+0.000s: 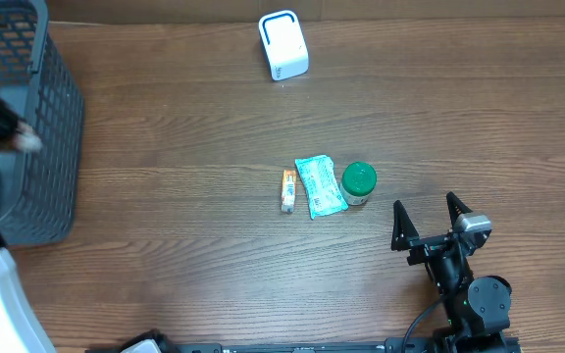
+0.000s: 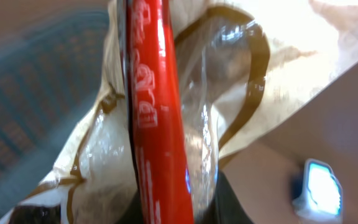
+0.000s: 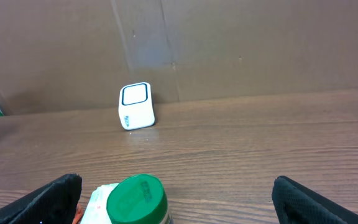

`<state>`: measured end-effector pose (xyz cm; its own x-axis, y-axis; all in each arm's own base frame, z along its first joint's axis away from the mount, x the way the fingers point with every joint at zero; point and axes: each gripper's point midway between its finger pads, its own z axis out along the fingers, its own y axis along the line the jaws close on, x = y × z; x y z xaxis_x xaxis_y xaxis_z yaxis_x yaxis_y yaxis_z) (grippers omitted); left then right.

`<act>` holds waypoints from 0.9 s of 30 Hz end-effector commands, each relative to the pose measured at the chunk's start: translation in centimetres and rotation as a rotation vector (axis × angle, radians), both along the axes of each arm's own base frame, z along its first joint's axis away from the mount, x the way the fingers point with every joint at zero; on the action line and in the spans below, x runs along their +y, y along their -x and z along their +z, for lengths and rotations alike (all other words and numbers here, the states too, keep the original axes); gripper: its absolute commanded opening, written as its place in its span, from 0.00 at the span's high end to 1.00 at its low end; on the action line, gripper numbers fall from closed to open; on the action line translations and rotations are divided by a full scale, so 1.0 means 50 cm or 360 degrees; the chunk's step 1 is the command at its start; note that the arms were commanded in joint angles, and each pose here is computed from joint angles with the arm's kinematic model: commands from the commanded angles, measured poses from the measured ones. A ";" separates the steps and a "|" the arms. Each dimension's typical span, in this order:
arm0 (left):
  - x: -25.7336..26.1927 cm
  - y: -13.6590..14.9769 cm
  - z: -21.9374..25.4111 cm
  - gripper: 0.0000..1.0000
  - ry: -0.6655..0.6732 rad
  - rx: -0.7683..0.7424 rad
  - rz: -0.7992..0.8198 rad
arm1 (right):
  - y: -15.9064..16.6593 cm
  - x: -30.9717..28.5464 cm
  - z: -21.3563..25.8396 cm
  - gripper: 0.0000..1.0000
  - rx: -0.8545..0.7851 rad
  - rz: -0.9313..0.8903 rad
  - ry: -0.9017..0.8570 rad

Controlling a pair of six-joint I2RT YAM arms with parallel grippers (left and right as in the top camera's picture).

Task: Scan the item barcode
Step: 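Carry the brown-and-red snack bag out and lower it onto the table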

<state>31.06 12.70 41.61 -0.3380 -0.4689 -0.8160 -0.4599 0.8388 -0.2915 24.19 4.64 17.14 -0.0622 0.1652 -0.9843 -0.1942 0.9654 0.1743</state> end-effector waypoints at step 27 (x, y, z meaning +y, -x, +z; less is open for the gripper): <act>-0.481 0.027 -0.753 0.96 -0.0061 0.1411 -0.0797 | -0.001 -0.003 -0.003 0.00 -0.0010 -0.0012 0.0010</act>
